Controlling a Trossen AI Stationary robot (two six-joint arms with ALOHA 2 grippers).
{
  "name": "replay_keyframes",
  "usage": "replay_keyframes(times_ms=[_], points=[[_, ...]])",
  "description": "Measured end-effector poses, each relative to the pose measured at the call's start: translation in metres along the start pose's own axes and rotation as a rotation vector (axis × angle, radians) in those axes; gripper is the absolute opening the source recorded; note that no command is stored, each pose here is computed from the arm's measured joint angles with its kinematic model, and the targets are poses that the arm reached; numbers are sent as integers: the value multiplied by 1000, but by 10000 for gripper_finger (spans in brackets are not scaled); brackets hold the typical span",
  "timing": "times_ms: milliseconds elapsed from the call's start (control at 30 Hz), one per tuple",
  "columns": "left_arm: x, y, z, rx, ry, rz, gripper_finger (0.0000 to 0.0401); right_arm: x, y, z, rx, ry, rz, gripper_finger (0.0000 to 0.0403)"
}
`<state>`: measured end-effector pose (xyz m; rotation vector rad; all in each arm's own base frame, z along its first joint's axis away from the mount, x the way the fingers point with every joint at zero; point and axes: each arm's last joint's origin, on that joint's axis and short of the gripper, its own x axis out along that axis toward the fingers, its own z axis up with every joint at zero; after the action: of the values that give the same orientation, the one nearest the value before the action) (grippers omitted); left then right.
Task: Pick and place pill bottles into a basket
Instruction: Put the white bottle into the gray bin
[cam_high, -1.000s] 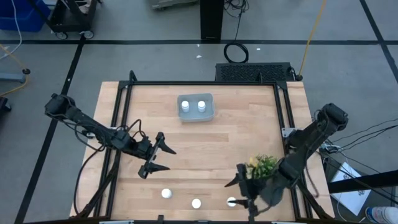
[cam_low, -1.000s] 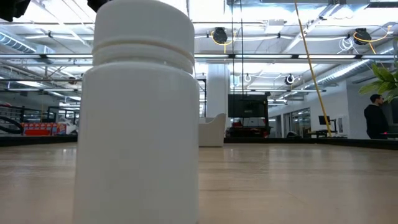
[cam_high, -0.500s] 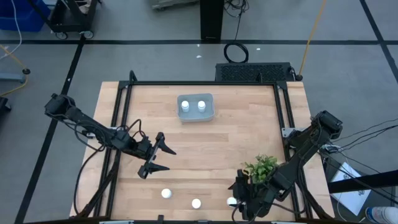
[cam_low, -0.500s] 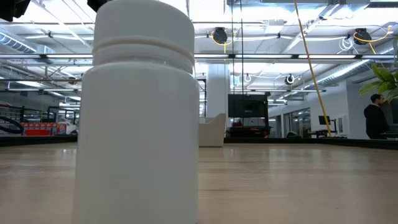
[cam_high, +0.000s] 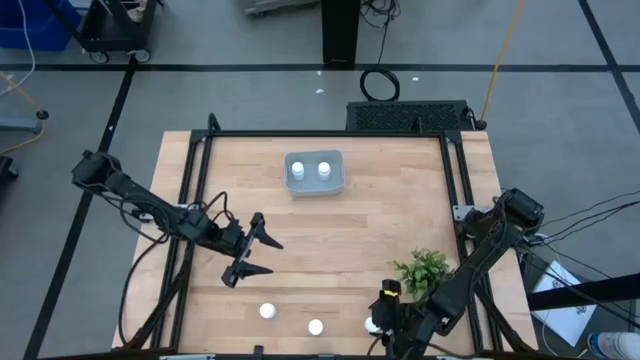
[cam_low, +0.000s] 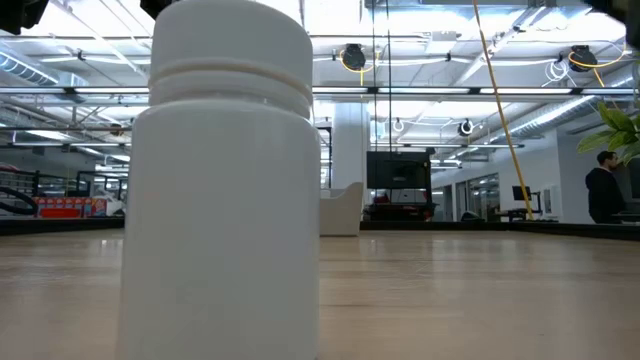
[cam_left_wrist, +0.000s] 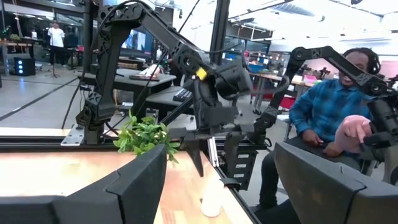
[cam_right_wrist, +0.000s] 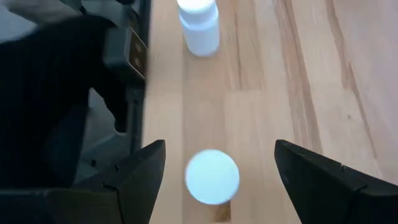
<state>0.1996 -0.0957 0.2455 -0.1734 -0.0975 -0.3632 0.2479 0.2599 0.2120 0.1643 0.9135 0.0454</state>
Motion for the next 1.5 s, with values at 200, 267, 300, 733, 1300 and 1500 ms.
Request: replay_keyframes(times_ms=[200, 267, 300, 733, 1300, 1500], points=[[0, 0, 0, 5, 1, 0, 300, 3, 1, -4, 8, 15, -11, 298], [0, 0, 0, 7, 5, 1, 299, 3, 3, -6, 15, 14, -7, 298], [0, 0, -1, 6, 6, 1, 299, 2, 3, -6, 19, 14, -6, 298], [0, 0, -1, 2, 6, 1, 296, 15, -4, -23, 66, -9, -9, 298], [0, 0, -1, 4, 8, 2, 296, 21, -4, -35, 90, -51, 56, 298], [0, 0, -1, 5, 9, 2, 296, 25, -6, -40, 95, -46, 67, 298]])
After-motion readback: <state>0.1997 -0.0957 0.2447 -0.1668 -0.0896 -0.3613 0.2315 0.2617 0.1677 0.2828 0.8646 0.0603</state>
